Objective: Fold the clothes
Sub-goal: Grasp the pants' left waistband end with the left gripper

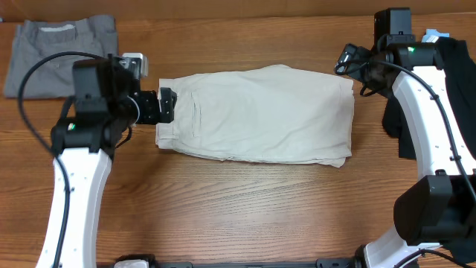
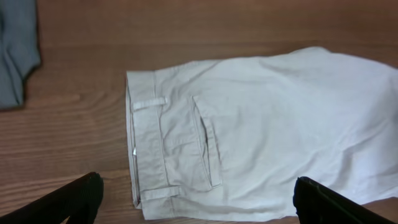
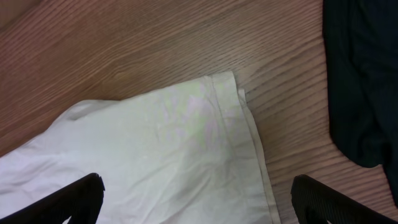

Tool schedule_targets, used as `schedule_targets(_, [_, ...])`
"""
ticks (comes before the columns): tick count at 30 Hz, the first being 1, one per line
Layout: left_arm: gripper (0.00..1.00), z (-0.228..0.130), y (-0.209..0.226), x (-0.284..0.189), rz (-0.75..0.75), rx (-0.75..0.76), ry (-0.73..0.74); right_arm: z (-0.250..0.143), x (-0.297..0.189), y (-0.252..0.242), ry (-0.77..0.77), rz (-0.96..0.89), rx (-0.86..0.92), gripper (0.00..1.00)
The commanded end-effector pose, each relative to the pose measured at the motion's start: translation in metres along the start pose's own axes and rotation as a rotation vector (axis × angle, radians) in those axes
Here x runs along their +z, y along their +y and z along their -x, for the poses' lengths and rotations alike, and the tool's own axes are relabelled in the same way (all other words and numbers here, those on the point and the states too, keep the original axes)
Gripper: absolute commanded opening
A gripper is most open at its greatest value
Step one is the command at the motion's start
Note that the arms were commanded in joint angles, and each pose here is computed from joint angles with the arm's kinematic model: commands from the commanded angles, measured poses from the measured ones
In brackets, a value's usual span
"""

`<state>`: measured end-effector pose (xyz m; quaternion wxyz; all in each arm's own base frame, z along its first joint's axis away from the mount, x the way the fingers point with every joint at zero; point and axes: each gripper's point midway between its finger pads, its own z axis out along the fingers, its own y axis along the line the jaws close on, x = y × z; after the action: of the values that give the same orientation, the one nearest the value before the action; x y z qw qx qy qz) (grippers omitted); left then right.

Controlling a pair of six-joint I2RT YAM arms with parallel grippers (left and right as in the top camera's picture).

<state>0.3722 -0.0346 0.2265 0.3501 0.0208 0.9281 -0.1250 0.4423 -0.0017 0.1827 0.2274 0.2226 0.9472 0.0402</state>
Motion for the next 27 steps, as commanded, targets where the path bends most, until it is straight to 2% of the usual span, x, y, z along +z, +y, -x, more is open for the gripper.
schedule_targets(1, [1.00, -0.001, 0.018, 0.019, 0.036, -0.091, 0.044, 0.008, -0.010, 0.003, -0.029, 0.018, 0.008, 1.00])
schedule_targets(10, [1.00, -0.062, 0.062, 0.104, 0.131, -0.165, 0.314, 0.008, -0.010, 0.003, -0.029, 0.018, 0.008, 1.00])
schedule_targets(16, [1.00, -0.088, 0.066, 0.149, -0.001, -0.210, 0.388, 0.008, -0.010, 0.003, -0.028, 0.018, 0.008, 1.00])
schedule_targets(19, [1.00, -0.095, 0.075, 0.159, -0.069, -0.247, 0.392, 0.008, -0.010, 0.003, -0.029, 0.018, 0.008, 1.00])
schedule_targets(23, [1.00, -0.104, 0.094, 0.168, -0.084, -0.310, 0.396, 0.008, -0.010, 0.003, -0.029, 0.018, 0.008, 1.00])
schedule_targets(27, [1.00, -0.115, 0.094, 0.176, -0.155, -0.300, 0.416, 0.008, -0.010, 0.003, -0.029, 0.018, 0.008, 1.00])
